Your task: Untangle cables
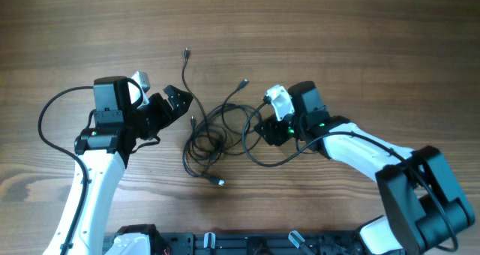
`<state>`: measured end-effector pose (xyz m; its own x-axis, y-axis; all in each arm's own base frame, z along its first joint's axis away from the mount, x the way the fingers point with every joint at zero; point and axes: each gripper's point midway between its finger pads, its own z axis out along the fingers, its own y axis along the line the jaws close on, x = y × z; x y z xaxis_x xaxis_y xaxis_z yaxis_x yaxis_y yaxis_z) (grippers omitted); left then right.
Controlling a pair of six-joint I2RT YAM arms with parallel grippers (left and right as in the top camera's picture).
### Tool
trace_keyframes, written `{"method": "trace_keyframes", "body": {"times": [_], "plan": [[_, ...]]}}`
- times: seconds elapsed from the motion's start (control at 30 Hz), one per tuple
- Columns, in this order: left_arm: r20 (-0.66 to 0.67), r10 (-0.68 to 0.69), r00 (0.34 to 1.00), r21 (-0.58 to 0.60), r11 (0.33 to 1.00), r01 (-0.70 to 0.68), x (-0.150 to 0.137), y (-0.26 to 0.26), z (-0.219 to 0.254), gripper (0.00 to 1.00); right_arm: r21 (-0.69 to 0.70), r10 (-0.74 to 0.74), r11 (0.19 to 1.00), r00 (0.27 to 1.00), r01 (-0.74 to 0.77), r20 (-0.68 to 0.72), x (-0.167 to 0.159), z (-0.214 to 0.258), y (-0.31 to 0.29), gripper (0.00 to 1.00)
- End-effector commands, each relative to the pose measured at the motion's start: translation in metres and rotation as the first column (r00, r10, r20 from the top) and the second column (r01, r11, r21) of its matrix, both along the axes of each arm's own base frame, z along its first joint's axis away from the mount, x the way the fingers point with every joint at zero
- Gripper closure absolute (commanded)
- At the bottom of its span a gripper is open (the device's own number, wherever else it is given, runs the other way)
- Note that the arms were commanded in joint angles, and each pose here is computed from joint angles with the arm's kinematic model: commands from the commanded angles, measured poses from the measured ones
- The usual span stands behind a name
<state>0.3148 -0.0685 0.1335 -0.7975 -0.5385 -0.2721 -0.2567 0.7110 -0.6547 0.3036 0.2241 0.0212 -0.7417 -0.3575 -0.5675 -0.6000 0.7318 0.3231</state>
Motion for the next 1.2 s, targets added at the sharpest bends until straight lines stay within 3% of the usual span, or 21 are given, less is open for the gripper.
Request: {"method": "trace_keyframes", "body": {"times": [0.0,0.27,0.3,0.37,0.43,0.67,0.87,1.07,1.13,1.17], "plan": [[0.0,0.004,1.0,0.014,1.0,-0.004,0.001,0.004,-0.002,0.0,-0.053,0.047,0.998,0.999,-0.046,0.012,-0.001,-0.019,0.004,0.45],[0.0,0.004,1.0,0.015,1.0,-0.004,0.001,0.004,-0.002,0.0,-0.074,0.077,0.994,0.997,-0.078,-0.014,-0.007,-0.038,0.008,0.55],[0.0,0.004,1.0,0.014,1.0,-0.004,0.001,0.004,-0.002,0.0,-0.075,0.077,0.994,0.997,-0.078,-0.014,-0.007,-0.038,0.008,0.6],[0.0,0.004,1.0,0.015,1.0,-0.004,0.001,0.004,-0.002,0.0,-0.076,0.076,0.994,0.997,-0.077,-0.018,-0.008,-0.039,0.007,0.84],[0.0,0.004,1.0,0.015,1.0,-0.004,0.001,0.004,-0.002,0.0,-0.079,0.076,0.994,0.997,-0.078,-0.025,-0.009,-0.039,0.007,0.95],[0.0,0.004,1.0,0.015,1.0,-0.004,0.001,0.004,-0.002,0.0,-0.085,0.07,0.994,0.997,-0.072,-0.033,-0.01,-0.041,0.005,0.96],[-0.002,0.004,1.0,0.014,1.0,-0.004,0.001,0.003,-0.002,0.0,-0.065,-0.057,0.997,0.995,0.051,-0.087,-0.008,-0.02,-0.001,0.96],[-0.005,0.003,1.0,0.013,1.0,-0.003,0.0,0.003,-0.003,0.0,0.194,-0.005,0.981,1.0,0.009,-0.017,-0.012,0.082,0.028,0.95],[-0.004,-0.008,1.0,-0.001,1.0,0.008,-0.001,0.0,-0.001,0.0,0.262,0.001,0.965,0.999,-0.012,0.045,-0.014,0.119,0.031,0.96],[0.015,-0.076,0.997,-0.061,0.995,0.077,-0.005,-0.013,0.005,0.0,0.335,-0.017,0.941,0.987,-0.037,0.157,-0.02,0.171,0.028,0.96]]}}
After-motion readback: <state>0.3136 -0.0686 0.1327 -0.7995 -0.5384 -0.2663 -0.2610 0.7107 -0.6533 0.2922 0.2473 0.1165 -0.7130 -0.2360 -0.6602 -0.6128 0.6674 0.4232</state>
